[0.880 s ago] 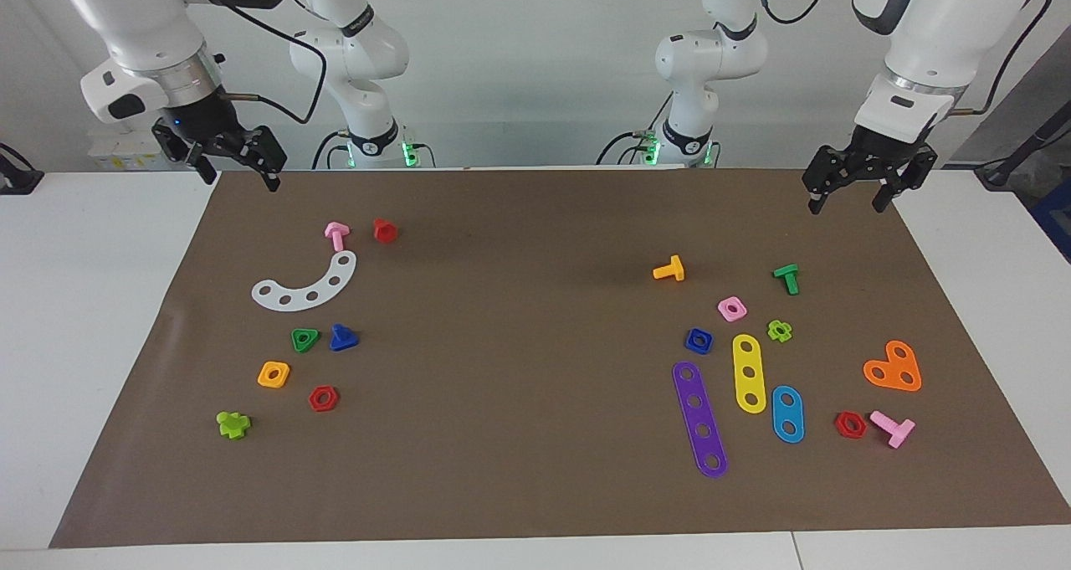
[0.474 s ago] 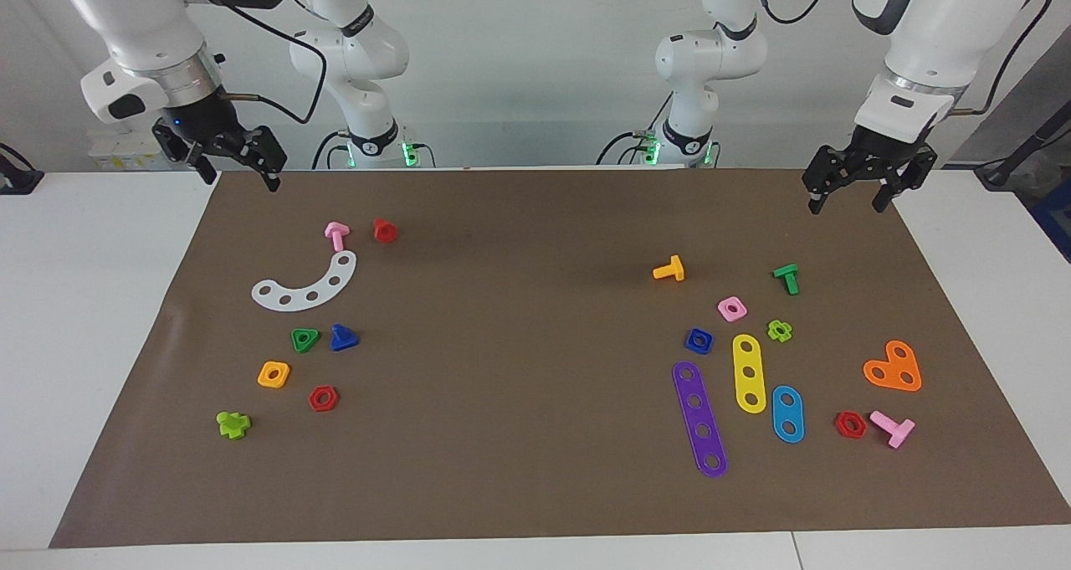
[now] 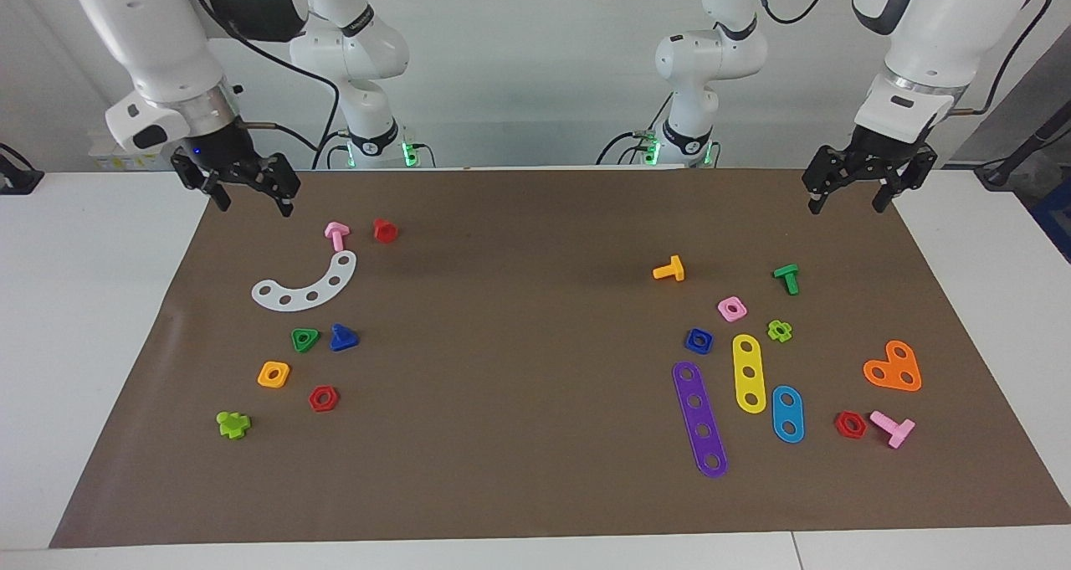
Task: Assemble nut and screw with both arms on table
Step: 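Reach the right gripper down to the blue screw, then close the right gripper on the blue screw and lift it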
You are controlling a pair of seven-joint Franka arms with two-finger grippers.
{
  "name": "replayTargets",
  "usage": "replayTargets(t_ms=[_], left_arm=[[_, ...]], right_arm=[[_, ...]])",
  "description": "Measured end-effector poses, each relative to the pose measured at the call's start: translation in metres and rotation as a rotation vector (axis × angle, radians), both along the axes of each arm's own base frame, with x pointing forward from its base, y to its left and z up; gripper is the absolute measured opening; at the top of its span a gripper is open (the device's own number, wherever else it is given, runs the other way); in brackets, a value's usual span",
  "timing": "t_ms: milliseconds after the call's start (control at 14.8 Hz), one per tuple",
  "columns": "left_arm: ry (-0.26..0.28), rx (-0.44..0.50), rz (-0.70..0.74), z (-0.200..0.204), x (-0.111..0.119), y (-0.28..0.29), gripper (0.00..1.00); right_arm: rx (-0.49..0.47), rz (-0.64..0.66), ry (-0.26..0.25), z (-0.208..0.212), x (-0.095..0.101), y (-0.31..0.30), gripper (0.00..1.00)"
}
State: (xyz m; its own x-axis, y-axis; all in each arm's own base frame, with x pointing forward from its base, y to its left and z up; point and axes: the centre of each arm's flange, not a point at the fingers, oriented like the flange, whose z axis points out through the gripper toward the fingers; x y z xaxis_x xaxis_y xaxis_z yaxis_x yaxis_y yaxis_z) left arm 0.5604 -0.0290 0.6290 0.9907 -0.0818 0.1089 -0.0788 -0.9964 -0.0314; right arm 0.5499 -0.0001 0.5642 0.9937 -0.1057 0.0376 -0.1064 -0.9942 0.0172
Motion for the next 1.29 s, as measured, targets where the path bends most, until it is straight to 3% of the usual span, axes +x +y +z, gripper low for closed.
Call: replayTargets(t_ms=[406,677,1151,1287], left_arm=[[0.000,0.000,0.000,0.000,0.000,0.000,1.00],[0.000,0.000,0.000,0.000,0.000,0.000,1.00],[0.000,0.000,0.000,0.000,0.000,0.000,1.00],[0.000,0.000,0.000,0.000,0.000,0.000,1.00]], right_arm=[[-0.006,0.127,0.022,-0.127,0.034,0.022,1.00],[0.009,0.149,-0.011,-0.194,0.037,0.019,1.00],[0.003,0.157,-0.067,-0.248,0.039,0.020,0.97],[0.004,0.157,-0.063,-0.253,0.037,0.020,0.85]])
